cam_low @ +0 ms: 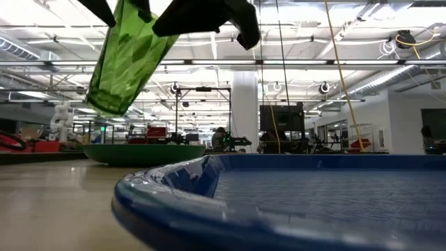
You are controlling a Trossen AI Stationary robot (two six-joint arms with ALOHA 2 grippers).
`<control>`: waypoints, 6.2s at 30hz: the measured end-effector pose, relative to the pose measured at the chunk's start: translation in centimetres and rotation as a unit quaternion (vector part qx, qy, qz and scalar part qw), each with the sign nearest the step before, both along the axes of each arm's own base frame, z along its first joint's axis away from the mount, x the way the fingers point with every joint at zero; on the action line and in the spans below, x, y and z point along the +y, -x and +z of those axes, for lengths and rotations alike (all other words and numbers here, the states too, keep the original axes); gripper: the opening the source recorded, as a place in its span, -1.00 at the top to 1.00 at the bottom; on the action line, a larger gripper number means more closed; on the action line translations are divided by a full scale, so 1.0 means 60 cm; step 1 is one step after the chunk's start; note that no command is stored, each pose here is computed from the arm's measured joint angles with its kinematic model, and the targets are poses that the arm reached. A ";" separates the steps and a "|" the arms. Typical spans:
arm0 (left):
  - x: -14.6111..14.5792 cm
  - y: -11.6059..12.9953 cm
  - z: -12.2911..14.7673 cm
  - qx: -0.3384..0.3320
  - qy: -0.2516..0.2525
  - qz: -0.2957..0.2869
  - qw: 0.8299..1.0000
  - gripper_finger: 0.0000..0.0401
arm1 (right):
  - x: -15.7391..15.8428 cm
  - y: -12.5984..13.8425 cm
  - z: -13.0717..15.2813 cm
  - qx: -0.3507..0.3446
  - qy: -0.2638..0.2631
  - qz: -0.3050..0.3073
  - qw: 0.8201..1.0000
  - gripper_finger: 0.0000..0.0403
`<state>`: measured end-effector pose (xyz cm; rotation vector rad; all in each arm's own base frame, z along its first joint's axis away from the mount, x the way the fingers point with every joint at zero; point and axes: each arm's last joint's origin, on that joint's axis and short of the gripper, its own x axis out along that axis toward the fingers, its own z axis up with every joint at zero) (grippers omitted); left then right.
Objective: Pick and place plate/cup/fork/spoon on tray
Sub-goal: Put the green cup in the top right corner of the blue tray, then put the green plate in the middle of the blue tray
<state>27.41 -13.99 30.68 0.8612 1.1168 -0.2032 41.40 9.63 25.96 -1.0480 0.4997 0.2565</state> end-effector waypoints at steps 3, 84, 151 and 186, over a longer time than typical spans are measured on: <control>-0.005 -0.003 0.004 -0.028 0.001 0.008 1.000 -0.35 | 0.007 0.009 0.011 -0.003 -0.013 -0.011 1.000 1.00; 0.023 -0.058 0.085 -0.387 0.199 0.405 0.804 -0.39 | 0.046 0.483 0.103 0.241 -0.350 -0.588 0.688 1.00; 0.022 -0.058 0.086 -0.396 0.223 0.426 0.783 -0.39 | 0.076 0.526 0.042 0.201 -0.346 -0.614 0.680 0.66; 0.019 -0.057 0.060 -0.311 0.247 0.399 0.826 -0.39 | 0.121 0.482 0.147 0.120 -0.489 -0.410 0.760 0.34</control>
